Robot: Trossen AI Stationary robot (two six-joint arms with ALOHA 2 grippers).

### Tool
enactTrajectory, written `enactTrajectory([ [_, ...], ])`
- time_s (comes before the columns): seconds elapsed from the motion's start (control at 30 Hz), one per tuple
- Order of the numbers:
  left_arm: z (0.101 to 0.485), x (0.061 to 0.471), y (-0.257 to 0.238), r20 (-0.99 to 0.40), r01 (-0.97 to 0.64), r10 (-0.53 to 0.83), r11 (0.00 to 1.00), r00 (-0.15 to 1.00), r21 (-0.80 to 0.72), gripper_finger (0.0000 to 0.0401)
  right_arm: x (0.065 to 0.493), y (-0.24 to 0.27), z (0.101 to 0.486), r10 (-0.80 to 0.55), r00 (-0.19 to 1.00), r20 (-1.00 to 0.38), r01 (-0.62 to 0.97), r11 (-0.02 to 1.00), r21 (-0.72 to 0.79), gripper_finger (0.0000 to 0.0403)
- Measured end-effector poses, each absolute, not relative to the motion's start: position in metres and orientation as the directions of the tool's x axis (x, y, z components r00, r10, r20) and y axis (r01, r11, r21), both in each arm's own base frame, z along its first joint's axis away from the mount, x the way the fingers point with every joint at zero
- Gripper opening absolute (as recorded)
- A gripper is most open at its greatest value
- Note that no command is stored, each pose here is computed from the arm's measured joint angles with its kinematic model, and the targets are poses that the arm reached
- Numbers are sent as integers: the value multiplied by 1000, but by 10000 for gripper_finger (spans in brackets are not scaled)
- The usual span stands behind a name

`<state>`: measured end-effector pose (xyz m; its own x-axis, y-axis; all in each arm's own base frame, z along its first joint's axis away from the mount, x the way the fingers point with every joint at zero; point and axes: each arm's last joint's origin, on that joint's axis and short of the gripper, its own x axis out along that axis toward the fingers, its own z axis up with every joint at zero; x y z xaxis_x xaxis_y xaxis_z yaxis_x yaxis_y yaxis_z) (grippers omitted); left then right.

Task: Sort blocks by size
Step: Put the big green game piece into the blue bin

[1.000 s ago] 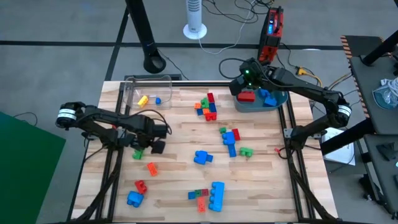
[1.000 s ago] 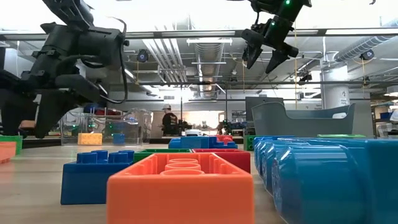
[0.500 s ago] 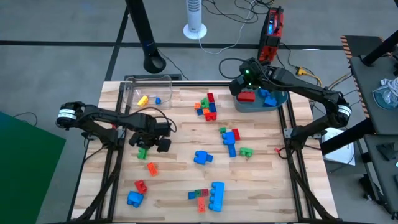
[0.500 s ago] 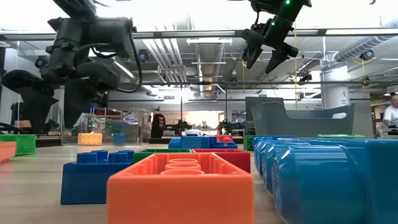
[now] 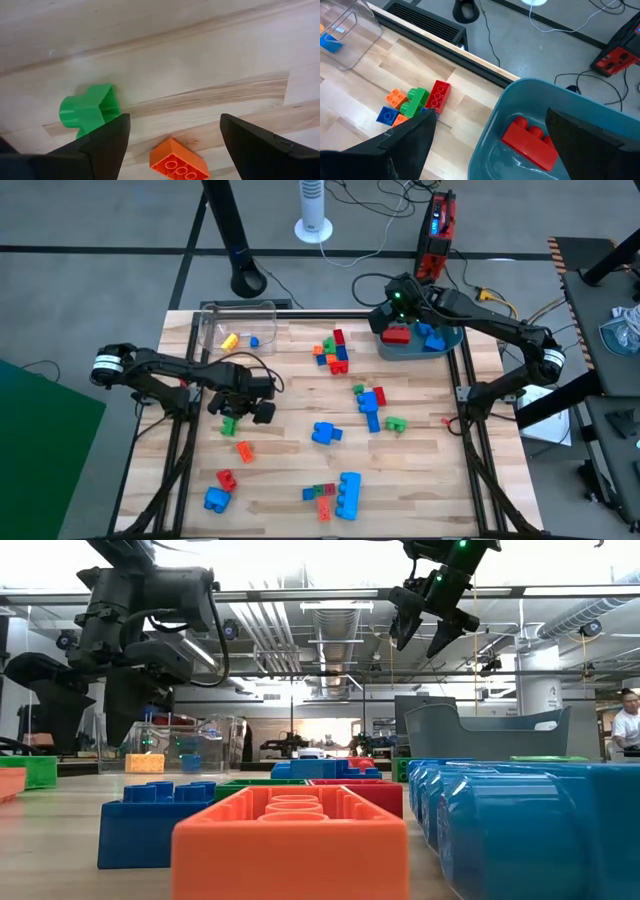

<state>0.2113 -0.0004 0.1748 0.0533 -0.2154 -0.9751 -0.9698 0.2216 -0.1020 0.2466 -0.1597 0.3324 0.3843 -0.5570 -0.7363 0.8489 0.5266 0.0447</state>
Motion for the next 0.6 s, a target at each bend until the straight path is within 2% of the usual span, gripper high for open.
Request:
enactTrajectory([
  [0.33, 175, 211, -1, -975, -970, -216, 221, 57, -105, 295, 250, -162, 336, -578, 418, -701, 844, 533, 64, 363],
  [0.6, 175, 212, -1, -974, -974, -215, 198, 64, -107, 295, 265, -171, 357, -668, 565, -484, 795, 598, 103, 363],
])
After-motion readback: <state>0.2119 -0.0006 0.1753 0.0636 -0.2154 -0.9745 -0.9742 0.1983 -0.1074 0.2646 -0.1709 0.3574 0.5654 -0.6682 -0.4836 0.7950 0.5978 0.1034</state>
